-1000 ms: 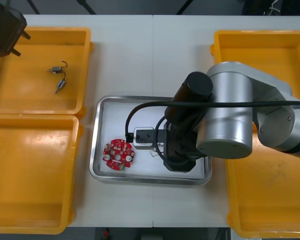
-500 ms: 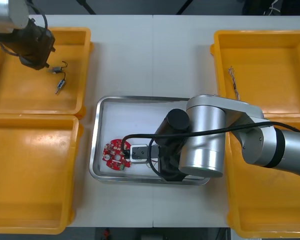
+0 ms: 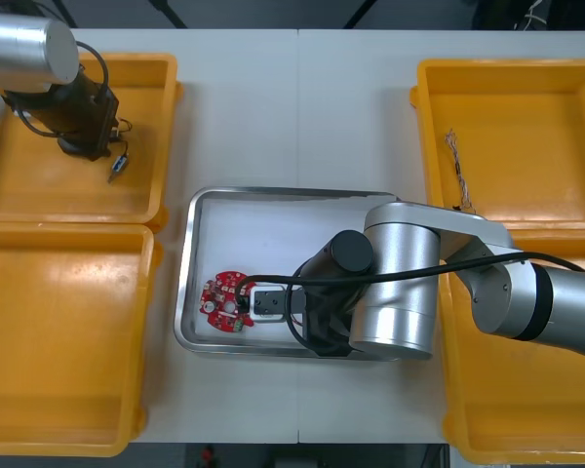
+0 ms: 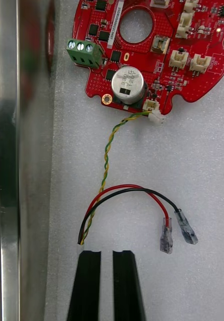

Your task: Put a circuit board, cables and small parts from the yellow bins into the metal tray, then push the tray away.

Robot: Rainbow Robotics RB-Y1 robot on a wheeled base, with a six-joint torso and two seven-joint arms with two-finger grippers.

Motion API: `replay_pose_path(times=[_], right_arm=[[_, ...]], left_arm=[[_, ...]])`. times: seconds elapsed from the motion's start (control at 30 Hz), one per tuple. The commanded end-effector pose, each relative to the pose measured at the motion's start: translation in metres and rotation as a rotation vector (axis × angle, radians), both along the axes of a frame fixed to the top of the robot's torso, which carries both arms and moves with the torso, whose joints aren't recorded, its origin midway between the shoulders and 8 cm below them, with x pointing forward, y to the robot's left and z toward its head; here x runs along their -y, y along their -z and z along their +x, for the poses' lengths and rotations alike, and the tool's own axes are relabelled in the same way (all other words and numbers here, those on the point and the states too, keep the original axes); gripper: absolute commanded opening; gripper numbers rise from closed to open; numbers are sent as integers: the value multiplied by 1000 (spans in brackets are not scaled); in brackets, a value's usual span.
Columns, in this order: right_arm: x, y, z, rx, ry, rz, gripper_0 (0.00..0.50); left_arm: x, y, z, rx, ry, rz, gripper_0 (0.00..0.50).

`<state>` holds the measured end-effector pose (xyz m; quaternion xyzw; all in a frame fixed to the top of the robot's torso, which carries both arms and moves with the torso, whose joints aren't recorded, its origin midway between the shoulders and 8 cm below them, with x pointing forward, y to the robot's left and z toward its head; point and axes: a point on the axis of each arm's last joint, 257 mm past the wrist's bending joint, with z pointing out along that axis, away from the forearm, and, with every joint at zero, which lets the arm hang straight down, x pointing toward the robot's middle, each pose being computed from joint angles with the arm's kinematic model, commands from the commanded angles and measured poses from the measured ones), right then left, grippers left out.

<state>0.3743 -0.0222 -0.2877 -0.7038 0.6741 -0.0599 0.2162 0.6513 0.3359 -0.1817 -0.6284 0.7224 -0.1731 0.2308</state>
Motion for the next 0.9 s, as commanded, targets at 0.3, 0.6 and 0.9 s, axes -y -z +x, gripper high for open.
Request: replay_pose_path(times=[0.3, 0.6, 0.9], right_arm=[[26, -48, 9, -11, 72, 11, 500], [56, -101, 29, -57, 236, 80, 500], [112, -155, 49, -82, 579, 180, 500]], left_arm=[[31, -26, 15, 43, 109, 22, 500], [25, -21, 13, 33, 115, 36, 500], [22, -14, 12, 21, 151, 96, 0]])
